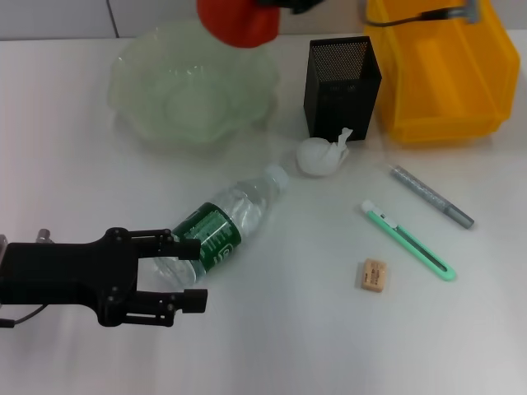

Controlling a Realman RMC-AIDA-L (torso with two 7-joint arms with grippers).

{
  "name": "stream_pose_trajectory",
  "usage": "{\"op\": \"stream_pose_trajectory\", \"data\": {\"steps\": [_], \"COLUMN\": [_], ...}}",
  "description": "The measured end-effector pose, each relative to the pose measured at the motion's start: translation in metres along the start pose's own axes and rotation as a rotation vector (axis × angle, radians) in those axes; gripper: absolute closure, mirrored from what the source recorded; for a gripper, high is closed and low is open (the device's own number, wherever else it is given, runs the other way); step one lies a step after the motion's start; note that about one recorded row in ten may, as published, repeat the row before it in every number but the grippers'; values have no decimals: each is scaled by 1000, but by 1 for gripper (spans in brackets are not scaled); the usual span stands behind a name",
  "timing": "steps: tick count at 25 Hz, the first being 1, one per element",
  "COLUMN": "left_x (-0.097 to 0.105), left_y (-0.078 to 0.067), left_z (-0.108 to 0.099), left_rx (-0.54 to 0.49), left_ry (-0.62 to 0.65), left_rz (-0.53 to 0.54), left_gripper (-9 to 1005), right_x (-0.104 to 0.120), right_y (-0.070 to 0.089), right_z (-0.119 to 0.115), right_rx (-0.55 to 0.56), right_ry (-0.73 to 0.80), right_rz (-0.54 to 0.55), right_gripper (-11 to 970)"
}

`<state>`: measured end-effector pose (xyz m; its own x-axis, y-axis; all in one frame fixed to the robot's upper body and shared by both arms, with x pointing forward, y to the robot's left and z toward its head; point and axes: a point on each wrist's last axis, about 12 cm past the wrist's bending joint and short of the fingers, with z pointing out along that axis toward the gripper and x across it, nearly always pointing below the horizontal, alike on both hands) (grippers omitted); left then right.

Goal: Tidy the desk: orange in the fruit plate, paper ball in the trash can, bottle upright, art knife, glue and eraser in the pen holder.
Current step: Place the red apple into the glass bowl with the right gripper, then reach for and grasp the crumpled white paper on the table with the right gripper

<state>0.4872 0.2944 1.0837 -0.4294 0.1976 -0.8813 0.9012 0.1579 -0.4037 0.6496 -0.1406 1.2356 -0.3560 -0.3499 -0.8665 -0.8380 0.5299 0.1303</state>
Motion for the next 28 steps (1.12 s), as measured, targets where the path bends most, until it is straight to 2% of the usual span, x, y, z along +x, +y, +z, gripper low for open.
{"op": "stream_pose_trajectory", "data": {"steps": [3, 4, 6, 11, 13, 18, 20, 21, 22, 25, 28], "left_x": [0, 0, -1, -2, -2, -2, -1, -1, -1, -2, -3], "left_y": [0, 0, 0, 1, 1, 1, 0, 0, 0, 0, 5], "left_z": [2, 2, 2, 5, 6, 6, 6, 6, 6, 5, -1], "left_rx": [3, 3, 5, 12, 13, 13, 13, 13, 13, 15, -39], "left_ry": [-2, -2, -3, -5, -6, -7, -7, -7, -7, -8, -19], "left_rz": [0, 0, 1, 4, 6, 7, 1, 1, 1, -4, 14], "left_gripper": [210, 210, 210, 210, 210, 210, 210, 210, 210, 210, 210], "right_x": [-4, -4, -8, -8, -9, -6, -3, 0, 0, 4, 12], "right_y": [-2, -2, -1, 3, 4, 8, 9, 9, 9, 10, 13], "right_z": [37, 37, 58, 64, 64, 52, 42, 28, 28, 5, -26], "right_rx": [-3, -3, 25, 12, 6, -46, -63, -59, -59, -24, 25], "right_ry": [15, 15, 20, 17, 15, 44, 69, 107, 107, 162, 249], "right_rz": [43, 43, 33, 30, 28, 3, -4, -21, -21, -47, -52], "right_gripper": [828, 821, 807, 772, 716, 577, 481, 434, 386, 255, 130]}}
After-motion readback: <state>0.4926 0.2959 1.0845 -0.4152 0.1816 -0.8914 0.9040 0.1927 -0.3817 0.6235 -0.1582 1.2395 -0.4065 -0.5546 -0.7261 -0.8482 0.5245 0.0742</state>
